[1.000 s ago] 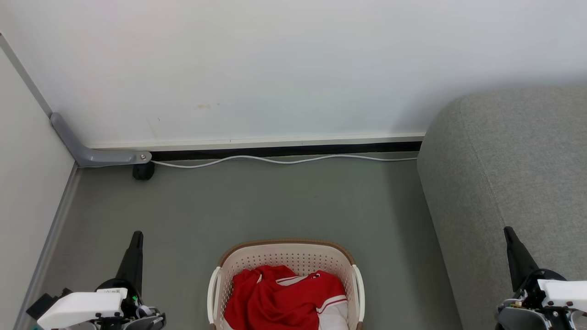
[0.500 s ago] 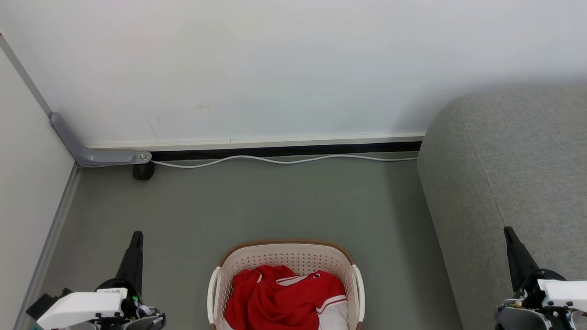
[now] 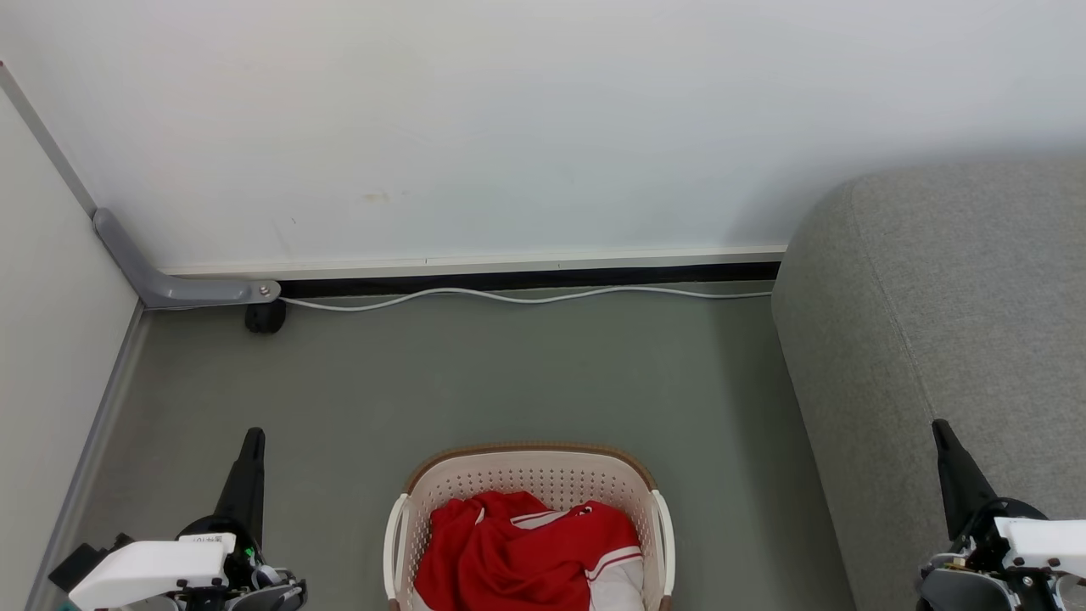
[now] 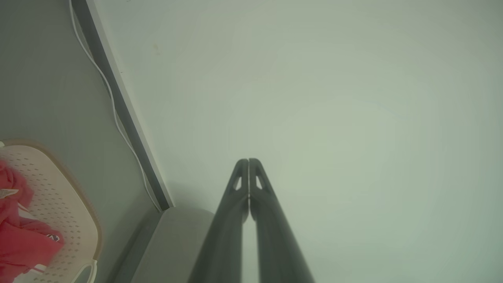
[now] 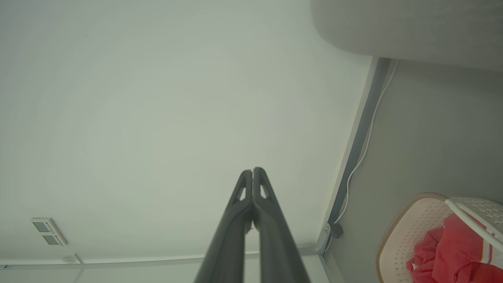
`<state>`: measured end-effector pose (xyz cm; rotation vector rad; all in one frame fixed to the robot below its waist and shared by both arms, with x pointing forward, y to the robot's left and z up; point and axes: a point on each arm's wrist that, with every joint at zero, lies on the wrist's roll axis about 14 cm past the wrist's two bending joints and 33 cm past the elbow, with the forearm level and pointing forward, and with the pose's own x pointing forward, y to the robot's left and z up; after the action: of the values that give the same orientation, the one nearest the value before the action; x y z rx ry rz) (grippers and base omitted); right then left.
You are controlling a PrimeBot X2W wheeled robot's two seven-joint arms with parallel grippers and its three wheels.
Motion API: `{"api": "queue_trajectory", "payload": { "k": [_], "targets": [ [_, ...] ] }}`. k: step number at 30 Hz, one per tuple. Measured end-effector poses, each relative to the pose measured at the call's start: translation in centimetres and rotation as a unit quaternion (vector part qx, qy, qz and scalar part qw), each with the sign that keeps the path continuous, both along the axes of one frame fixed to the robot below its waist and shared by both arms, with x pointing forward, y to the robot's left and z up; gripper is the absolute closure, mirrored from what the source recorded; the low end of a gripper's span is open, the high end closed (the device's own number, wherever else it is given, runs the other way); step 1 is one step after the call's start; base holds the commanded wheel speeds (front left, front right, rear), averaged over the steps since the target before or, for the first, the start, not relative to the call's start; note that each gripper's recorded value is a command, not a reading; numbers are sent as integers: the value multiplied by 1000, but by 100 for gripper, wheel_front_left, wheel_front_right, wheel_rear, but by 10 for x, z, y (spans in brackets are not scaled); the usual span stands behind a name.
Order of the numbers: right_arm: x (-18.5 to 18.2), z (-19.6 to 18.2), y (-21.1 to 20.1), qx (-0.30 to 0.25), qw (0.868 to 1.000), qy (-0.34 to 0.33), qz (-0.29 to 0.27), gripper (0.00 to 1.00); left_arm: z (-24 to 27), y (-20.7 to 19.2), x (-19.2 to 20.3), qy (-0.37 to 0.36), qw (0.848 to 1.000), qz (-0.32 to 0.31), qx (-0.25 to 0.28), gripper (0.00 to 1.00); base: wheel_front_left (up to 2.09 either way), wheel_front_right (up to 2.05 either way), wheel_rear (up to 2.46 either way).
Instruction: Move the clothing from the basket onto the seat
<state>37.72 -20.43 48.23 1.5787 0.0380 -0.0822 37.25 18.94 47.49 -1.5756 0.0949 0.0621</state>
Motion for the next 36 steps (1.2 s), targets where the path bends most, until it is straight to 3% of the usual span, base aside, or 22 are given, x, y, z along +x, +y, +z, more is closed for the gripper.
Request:
{"api": "queue_trajectory", "payload": {
  "k": [36],
  "targets": [
    [0, 0, 0, 0, 1000, 0, 0, 100, 0, 0, 0, 0, 1000, 0, 0, 100, 0, 0, 0]
  ]
}}
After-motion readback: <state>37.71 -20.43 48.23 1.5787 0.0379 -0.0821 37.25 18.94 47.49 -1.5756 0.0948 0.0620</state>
